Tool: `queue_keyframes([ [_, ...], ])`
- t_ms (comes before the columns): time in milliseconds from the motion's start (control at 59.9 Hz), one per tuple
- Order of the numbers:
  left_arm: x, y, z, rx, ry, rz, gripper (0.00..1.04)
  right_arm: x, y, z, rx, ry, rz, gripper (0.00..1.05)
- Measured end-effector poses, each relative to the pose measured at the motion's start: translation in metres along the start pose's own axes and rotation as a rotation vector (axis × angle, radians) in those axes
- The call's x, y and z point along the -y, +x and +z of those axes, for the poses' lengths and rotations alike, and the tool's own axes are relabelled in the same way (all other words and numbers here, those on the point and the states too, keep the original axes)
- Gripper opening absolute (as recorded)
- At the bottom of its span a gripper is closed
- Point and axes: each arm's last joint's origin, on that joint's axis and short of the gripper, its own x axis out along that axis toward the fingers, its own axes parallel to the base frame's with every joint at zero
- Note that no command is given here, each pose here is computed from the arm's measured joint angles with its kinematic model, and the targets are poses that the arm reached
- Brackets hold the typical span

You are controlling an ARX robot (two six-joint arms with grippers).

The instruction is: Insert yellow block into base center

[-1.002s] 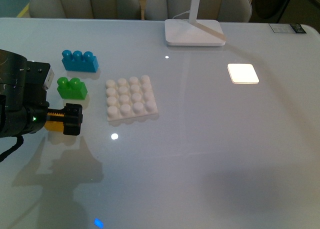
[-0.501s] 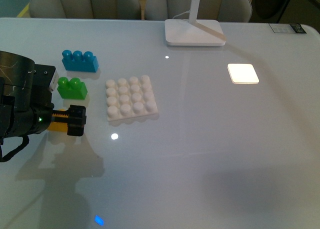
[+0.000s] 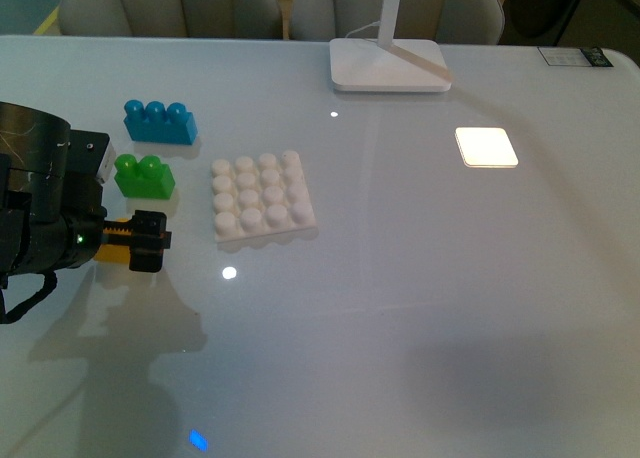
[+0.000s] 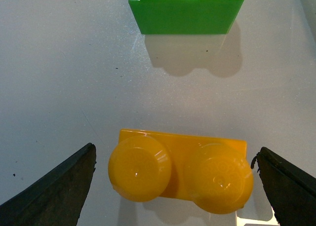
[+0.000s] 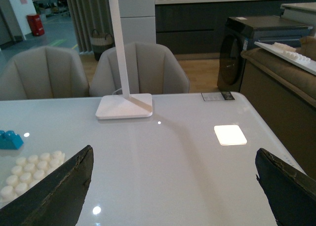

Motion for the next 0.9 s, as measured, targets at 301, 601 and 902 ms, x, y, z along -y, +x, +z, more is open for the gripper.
queue_keyframes([
  [301,0.003,-0.003,0.001,-0.003,-0.025,-0.001,0.63,0.0,0.0,0.0,0.0,0.0,0.0,0.96],
  [601,0.027,-0.038,0.014,0.037,-0.037,-0.043,0.63,0.0,0.0,0.0,0.0,0.0,0.0,0.96],
  [902,0.088,-0.069,0.022,0.018,-0.01,-0.09,0.63,0.0,0.0,0.0,0.0,0.0,0.0,0.96],
])
